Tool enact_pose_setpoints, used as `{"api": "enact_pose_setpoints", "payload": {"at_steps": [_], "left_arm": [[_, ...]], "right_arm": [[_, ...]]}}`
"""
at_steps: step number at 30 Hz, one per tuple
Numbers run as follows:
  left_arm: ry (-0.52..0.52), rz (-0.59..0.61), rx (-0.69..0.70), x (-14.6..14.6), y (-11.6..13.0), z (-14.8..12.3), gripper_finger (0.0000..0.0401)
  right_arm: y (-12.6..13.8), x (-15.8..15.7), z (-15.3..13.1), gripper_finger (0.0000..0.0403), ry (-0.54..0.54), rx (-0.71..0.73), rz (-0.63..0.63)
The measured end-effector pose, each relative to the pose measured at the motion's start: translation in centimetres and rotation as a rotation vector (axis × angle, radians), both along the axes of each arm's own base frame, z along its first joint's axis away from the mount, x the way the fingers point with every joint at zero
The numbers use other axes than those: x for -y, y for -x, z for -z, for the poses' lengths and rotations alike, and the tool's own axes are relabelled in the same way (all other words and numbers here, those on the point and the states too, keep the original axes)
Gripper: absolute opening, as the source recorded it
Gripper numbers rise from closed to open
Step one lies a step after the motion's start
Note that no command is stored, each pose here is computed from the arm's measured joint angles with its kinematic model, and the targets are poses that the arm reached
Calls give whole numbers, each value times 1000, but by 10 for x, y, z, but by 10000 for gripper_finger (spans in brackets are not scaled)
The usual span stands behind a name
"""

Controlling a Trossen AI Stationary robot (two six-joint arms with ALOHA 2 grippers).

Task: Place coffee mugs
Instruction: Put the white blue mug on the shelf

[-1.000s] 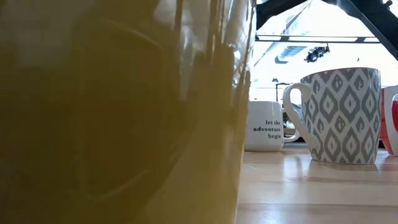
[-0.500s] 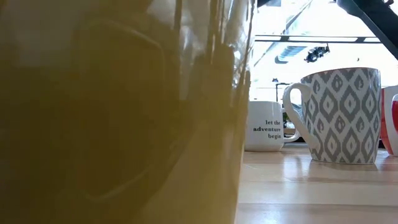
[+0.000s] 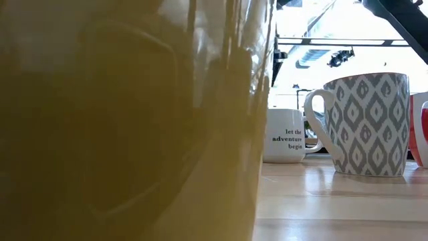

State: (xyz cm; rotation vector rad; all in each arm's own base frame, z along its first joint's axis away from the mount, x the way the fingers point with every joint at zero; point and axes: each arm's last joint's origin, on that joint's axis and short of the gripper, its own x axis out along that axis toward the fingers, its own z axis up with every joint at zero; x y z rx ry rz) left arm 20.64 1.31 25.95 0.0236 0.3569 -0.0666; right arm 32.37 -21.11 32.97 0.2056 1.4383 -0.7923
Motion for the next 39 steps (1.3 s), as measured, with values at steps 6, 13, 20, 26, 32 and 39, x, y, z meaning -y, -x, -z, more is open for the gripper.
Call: {"api": "enact_pose_setpoints", "payload": {"at_steps": [6, 13, 20, 26, 32, 39], "left_arm": [[0, 0, 0, 0, 0, 0, 186], [0, 0, -1, 0, 0, 0, 186], [0, 0, -1, 0, 0, 0, 186], [0, 0, 0, 0, 0, 0, 186], [0, 0, 0, 0, 0, 0, 186], [0, 0, 0, 0, 0, 0, 186]], "right_arm": [[4, 4, 0, 103, 0, -3, 54], [9, 8, 20, 103, 28, -96, 108], [9, 13, 29, 103, 20, -97, 78], [4, 15, 30, 103, -5, -28, 64], [4, 14, 30, 103, -37, -7, 66], [3, 13, 30, 103, -7, -7, 117]]}}
